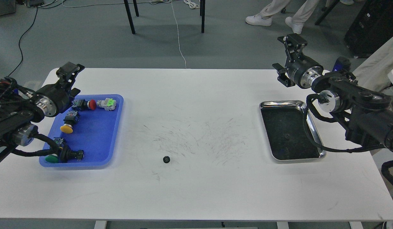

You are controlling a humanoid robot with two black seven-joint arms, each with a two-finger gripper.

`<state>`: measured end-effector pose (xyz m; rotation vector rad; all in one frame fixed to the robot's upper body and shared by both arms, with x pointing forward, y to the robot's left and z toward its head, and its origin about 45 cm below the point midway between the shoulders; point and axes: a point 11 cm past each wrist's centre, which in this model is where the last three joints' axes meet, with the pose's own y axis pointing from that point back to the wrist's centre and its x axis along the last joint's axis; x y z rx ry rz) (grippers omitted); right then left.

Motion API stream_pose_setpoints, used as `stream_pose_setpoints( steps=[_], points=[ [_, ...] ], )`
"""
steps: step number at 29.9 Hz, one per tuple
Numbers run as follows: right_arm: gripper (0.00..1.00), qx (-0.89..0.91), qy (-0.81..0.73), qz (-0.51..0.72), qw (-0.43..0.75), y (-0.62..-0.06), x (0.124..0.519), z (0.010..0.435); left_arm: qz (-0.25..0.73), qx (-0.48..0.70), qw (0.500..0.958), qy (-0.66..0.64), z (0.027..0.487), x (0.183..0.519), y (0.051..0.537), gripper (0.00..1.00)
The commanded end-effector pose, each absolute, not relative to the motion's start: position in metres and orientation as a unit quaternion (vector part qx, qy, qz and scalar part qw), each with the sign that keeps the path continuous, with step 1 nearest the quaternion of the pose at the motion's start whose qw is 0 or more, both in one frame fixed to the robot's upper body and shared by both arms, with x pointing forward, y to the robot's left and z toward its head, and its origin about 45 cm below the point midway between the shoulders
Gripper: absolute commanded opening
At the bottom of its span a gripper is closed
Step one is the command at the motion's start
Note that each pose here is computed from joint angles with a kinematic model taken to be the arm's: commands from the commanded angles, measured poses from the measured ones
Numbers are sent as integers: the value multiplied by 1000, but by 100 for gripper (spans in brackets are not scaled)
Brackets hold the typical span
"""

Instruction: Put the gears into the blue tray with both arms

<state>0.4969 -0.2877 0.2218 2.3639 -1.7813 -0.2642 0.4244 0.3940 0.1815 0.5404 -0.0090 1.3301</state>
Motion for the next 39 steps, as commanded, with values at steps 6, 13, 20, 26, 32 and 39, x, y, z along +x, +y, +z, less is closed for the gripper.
stream_pose_setpoints(
  steps=[6,13,20,26,32,39],
  points=[
    [96,792,-598,-92,85,-286,494,215,557,332,761,-31,154,429,363,99],
    [96,792,-598,-92,86,-286,494,215,467,418,767,-136,161,434,350,99],
    [96,793,-596,-91,88,-285,494,215,365,438,786,-240,194,432,317,99],
    [96,795,-593,-84,95,-285,493,214,286,407,807,-318,229,423,261,99],
    [96,795,-593,-84,97,-285,493,213,232,413,795,-380,254,422,235,99],
    [96,798,-589,-75,104,-284,493,213,134,426,774,-448,256,401,211,99]
  ],
)
